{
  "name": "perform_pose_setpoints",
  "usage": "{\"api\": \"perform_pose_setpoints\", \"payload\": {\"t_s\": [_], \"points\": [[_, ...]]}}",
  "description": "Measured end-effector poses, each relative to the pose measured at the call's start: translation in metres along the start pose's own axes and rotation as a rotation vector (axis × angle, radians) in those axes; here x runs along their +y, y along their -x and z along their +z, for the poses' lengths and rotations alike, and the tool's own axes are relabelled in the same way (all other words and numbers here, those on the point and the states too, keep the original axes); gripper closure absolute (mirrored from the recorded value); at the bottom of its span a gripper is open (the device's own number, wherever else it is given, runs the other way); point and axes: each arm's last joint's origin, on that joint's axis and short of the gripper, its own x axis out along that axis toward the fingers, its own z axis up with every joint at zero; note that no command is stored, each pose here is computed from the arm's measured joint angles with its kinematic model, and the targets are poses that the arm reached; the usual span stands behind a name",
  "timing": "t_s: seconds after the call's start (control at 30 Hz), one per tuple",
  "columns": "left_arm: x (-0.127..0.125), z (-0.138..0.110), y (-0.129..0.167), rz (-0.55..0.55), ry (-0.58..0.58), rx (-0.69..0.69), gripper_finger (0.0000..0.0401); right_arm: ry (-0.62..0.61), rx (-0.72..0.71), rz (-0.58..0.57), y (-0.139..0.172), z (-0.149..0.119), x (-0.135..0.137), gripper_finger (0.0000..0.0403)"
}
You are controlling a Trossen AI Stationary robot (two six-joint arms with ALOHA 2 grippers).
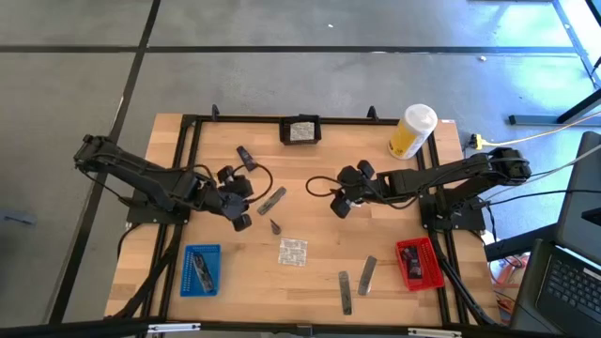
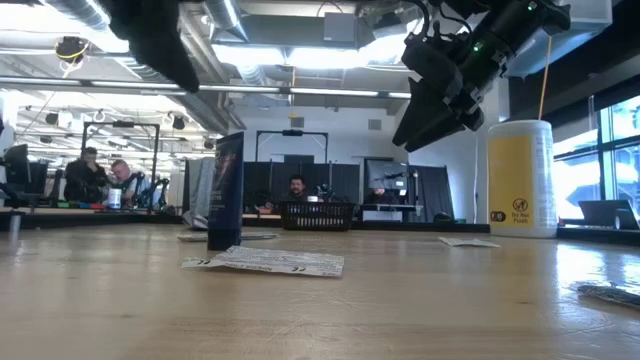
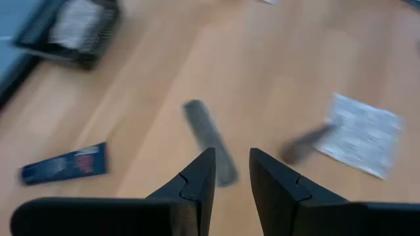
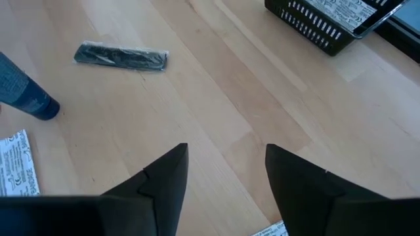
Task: Pick & Place Travel size toiletries
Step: Put the black comb into the blue bin
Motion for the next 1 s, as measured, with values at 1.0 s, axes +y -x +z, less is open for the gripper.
{"api": "perform_pose_setpoints", "payload": {"t_s": [1.0], "points": [[0.063, -0.042, -0.091, -0.11, 0.455, 0.113, 0.0171, -0.013, -0.015, 0.038, 0.0, 0.003, 0.002, 0.0194]]}}
